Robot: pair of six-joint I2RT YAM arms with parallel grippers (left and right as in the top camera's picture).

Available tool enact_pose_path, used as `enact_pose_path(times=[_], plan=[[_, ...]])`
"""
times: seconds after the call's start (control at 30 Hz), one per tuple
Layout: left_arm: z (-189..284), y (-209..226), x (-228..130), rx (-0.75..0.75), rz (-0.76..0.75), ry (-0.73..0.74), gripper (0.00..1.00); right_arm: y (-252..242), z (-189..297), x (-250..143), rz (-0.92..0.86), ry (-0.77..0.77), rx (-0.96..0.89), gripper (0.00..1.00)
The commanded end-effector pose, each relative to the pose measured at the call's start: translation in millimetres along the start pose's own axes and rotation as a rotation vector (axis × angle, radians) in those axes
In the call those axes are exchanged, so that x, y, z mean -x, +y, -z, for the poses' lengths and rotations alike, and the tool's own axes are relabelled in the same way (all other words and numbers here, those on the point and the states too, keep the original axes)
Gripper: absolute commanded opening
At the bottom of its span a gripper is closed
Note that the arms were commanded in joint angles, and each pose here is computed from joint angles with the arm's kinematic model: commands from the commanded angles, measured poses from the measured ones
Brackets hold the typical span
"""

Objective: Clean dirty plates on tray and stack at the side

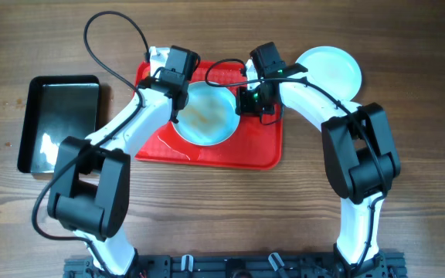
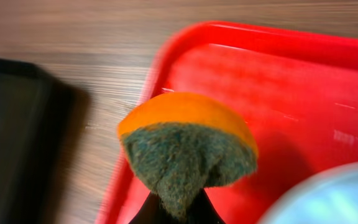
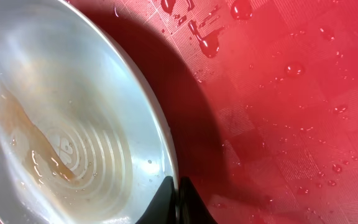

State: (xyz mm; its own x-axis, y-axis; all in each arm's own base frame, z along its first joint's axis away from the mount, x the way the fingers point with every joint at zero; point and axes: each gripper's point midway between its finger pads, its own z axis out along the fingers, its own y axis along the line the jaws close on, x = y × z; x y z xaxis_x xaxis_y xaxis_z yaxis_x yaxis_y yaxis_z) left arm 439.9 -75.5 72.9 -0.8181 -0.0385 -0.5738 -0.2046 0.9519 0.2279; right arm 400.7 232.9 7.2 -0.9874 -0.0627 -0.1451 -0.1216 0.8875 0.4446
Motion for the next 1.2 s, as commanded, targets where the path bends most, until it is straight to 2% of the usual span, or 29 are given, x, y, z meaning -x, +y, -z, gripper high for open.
enact_pose_path(times=[0.0,0.07,0.1,0.2,0.37,0.43,0.53,0.67,0.77,0.83,0.87,0.93,1.0,1.07,1.17], plan=[[35,-85,-22,-0.54,0.006,0.174,0.04,-16,-11,-7,-0.012,0.024,-0.052,0.04],[50,-105,-26,-0.679,0.004,0.21,0.04,-16,-11,-7,-0.007,0.024,-0.052,0.04],[52,-108,-28,-0.697,0.003,0.222,0.04,-16,-11,-7,-0.004,0.024,-0.051,0.04],[49,-106,-40,-0.683,-0.002,0.268,0.04,-16,-11,-7,-0.009,0.023,-0.051,0.04],[17,-105,-89,-0.62,-0.033,0.413,0.04,-16,-11,-7,-0.009,0.024,-0.051,0.04],[0,-90,-96,-0.506,-0.049,0.413,0.04,-16,-11,-7,-0.008,0.024,-0.052,0.04],[-20,-53,-87,-0.269,-0.08,0.335,0.04,-16,-11,-7,-0.008,0.024,-0.051,0.04],[-30,10,-52,0.108,-0.116,0.156,0.04,-16,-11,-7,-0.011,0.024,-0.052,0.04],[-17,30,-25,0.214,-0.099,0.062,0.04,-16,-11,-7,-0.01,0.024,-0.052,0.04],[0,34,-7,0.207,-0.056,0.008,0.04,-16,-11,-7,-0.01,0.024,-0.052,0.04],[13,37,5,0.189,0.014,-0.031,0.04,-16,-11,-7,-0.013,0.023,-0.052,0.04],[39,31,19,0.069,0.13,-0.063,0.04,-14,-7,-5,-0.019,0.022,-0.05,0.04],[64,10,19,-0.168,0.211,-0.002,0.04,-1,13,7,0.001,-0.011,-0.041,0.04],[72,-2,11,-0.322,0.236,0.086,0.04,8,49,28,0.032,-0.102,-0.093,0.04],[58,12,-23,-0.267,0.22,0.221,0.04,16,131,55,0.096,-0.283,-0.272,0.04]])
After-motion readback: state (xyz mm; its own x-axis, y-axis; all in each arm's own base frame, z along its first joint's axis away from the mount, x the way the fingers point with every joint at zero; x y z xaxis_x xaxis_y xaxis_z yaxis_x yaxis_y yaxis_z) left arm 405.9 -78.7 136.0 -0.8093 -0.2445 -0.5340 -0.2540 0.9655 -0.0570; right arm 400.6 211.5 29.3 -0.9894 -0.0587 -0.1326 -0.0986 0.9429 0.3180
